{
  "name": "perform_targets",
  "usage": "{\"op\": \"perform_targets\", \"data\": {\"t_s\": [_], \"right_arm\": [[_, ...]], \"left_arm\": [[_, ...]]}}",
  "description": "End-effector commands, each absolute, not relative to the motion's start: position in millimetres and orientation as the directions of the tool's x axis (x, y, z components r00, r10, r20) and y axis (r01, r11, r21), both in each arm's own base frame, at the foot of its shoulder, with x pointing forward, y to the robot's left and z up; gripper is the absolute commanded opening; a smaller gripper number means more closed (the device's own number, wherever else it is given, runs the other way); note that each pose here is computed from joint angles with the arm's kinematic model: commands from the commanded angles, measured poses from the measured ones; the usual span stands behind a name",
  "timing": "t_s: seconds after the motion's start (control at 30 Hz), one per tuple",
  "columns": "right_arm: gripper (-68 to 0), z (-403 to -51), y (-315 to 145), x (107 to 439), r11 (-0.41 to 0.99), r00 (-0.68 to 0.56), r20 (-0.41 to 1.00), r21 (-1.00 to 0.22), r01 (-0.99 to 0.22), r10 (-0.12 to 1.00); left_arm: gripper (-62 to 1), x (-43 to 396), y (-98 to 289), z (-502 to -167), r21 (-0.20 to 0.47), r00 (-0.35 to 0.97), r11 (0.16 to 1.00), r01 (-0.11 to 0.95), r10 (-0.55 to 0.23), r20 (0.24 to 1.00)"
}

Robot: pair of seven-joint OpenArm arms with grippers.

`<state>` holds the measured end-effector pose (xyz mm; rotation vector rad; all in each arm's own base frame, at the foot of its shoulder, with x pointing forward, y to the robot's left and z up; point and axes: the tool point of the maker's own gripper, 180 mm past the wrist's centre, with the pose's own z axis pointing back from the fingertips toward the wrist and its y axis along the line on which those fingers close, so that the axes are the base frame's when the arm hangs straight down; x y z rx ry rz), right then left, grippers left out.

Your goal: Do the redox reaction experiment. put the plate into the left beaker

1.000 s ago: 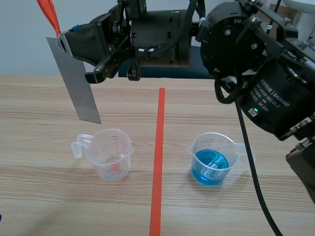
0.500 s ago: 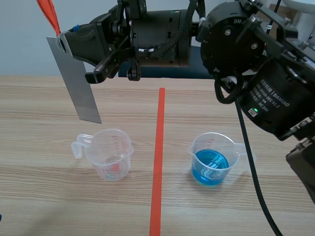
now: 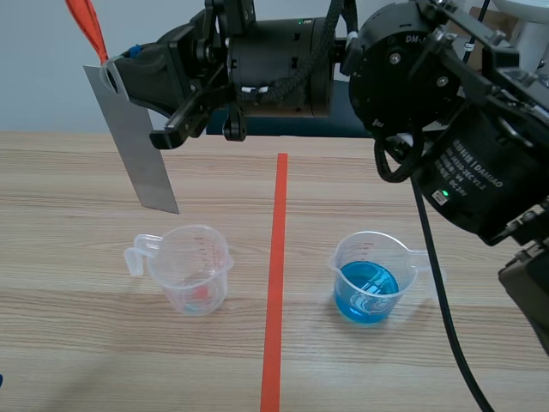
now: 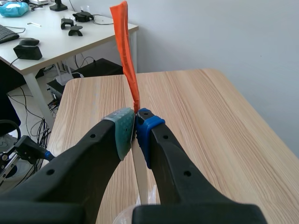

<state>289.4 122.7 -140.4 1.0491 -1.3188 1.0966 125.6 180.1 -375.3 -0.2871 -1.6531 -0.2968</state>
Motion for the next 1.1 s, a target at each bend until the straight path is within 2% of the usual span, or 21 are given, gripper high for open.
{"op": "perform_targets", "data": {"t_s": [0.0,0.5,0.77,1.07], "right_arm": [[-67.1,-122,123,292,0.185,-0.084,0.996,-0.077,-0.98,-0.03],[-67.1,-124,123,292,0.192,-0.099,0.995,-0.091,-0.977,-0.028],[-67.1,-133,122,289,0.2,-0.064,0.997,-0.057,-0.978,-0.031],[-67.1,-147,122,286,0.209,-0.047,0.999,-0.045,-0.977,-0.007]], "left_arm": [[1.4,128,180,-363,0.028,-0.159,0.933,0.36,0.032,0.987],[1.4,129,180,-368,0.028,-0.136,0.933,0.36,0.023,0.991],[1.4,128,181,-364,0.029,-0.155,0.932,0.361,0.029,0.987],[1.4,125,197,-361,0.074,-0.146,0.92,0.385,-0.019,0.989]]}}
